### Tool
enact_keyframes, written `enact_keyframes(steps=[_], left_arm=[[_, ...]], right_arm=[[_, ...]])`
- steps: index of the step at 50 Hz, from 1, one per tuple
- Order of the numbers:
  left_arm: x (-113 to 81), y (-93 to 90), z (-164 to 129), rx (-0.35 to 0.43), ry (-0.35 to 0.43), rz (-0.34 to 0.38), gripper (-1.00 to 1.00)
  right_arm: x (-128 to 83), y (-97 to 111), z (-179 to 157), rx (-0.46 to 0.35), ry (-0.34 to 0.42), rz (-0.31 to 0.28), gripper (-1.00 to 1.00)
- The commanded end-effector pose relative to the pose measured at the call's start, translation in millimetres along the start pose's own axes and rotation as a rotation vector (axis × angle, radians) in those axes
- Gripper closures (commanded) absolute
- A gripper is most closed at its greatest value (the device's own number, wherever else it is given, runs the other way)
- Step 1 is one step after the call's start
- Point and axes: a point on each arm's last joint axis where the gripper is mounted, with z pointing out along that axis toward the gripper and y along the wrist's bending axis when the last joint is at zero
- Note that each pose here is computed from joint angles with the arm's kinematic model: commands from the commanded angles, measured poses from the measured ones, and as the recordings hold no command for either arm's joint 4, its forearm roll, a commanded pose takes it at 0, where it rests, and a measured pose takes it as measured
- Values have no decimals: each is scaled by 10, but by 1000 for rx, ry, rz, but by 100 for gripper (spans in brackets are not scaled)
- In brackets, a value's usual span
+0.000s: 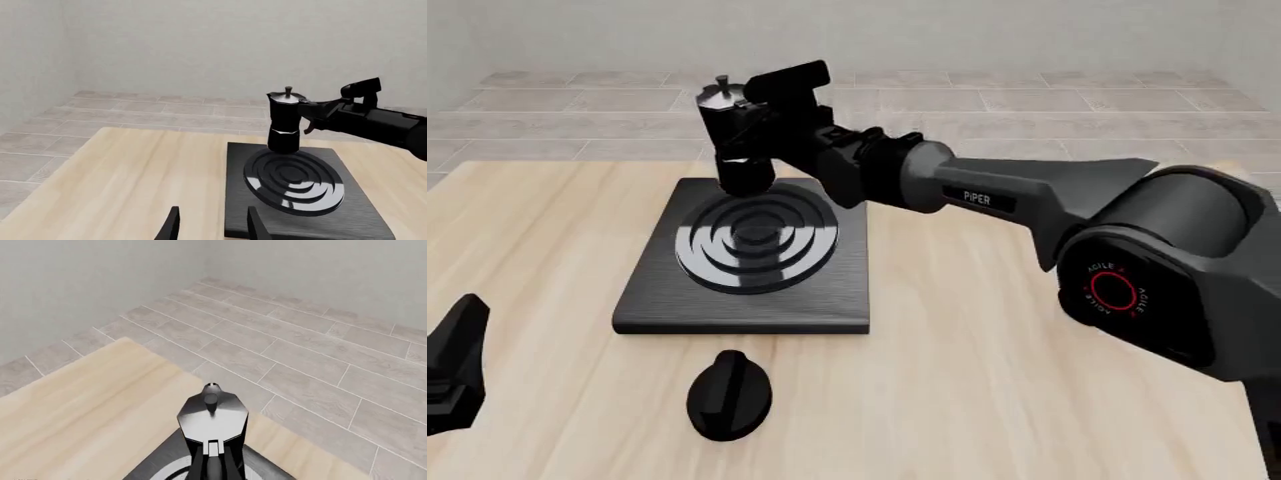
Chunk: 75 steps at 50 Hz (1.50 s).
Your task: Put both moka pots on the stove.
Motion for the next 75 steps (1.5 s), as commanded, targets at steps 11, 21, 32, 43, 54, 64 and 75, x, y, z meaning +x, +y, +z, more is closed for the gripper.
enact_keyframes(steps=[11, 21, 32, 43, 54, 64, 75], left_arm=[[1, -1, 16, 1, 5, 0, -100], [1, 0, 16, 1, 5, -2, -100], [-1, -2, 19, 2, 6, -2, -100], [6, -2, 8, 4, 6, 0, -100], [7, -3, 4, 5, 3, 4, -100], [6, -4, -3, 6, 1, 7, -100], [1, -5, -2, 7, 0, 10, -100]], right_arm=[[24, -103, 48, 17, -24, 45, 100], [114, -143, 75, 24, -7, 62, 100], [211, -149, 85, 26, 11, 64, 100], [220, -151, 58, 27, 18, 67, 100], [233, -96, -34, 17, 21, 62, 100], [343, -66, -102, 12, 35, 71, 100], [360, -54, -121, 10, 45, 67, 100]])
